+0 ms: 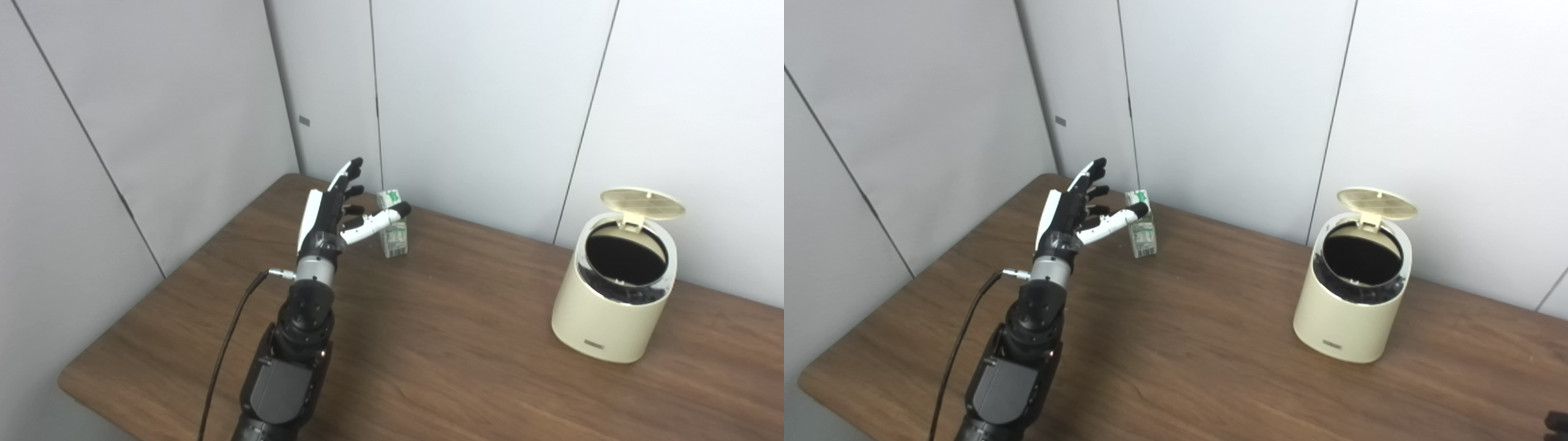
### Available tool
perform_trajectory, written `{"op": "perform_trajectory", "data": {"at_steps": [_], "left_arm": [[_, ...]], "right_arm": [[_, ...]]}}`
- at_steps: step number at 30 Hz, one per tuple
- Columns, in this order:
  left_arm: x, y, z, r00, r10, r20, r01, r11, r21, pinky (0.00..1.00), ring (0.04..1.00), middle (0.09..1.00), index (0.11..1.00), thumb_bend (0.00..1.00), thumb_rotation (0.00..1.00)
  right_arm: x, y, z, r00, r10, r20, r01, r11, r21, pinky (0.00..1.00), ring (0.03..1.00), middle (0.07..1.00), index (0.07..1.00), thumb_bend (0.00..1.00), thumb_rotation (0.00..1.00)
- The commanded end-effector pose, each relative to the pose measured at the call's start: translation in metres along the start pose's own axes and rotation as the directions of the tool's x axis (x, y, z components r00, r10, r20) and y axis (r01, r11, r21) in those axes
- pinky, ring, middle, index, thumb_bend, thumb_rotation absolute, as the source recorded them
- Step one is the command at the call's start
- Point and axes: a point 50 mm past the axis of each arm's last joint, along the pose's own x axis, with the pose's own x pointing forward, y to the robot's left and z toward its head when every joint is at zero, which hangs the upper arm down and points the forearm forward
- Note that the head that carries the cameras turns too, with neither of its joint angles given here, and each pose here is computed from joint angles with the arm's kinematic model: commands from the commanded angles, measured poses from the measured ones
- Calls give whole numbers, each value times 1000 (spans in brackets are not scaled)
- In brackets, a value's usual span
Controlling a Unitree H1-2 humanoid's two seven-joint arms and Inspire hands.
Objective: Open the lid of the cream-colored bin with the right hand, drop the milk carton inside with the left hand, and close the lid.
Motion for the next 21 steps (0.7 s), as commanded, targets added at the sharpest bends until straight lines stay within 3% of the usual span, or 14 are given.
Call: {"op": "perform_trajectory", "data": {"at_steps": [1, 3, 13, 16, 18, 21], "left_arm": [[13, 9, 14, 996, 41, 84, -41, 999, 2, 720, 881, 951, 999, 1000, 394], [15, 12, 10, 996, 53, 74, -53, 999, 5, 703, 872, 948, 999, 1000, 385], [23, 28, -6, 996, 73, 51, -75, 996, 41, 916, 977, 985, 995, 1000, 382], [27, 29, -9, 999, 35, 11, -36, 996, 87, 869, 955, 984, 1000, 1000, 407], [32, 30, -13, 999, -31, -13, 32, 997, 75, 823, 935, 981, 1000, 1000, 394], [39, 32, -16, 994, -98, -38, 100, 992, 78, 826, 956, 999, 1000, 1000, 366]], "right_arm": [[10, -8, 11, 996, -15, 83, 16, 1000, -10, 455, 618, 650, 613, 401, 697], [10, -9, 11, 997, -12, 81, 13, 1000, -14, 456, 620, 653, 615, 412, 712], [9, -7, 8, 996, -15, 84, 16, 1000, -11, 436, 609, 645, 607, 416, 724], [9, -7, 8, 996, -18, 85, 19, 1000, -13, 428, 600, 635, 597, 444, 732], [8, -7, 7, 996, -21, 81, 22, 1000, -11, 424, 596, 632, 593, 457, 735], [7, -7, 7, 997, -19, 81, 21, 1000, -23, 414, 589, 627, 590, 477, 746]]}}
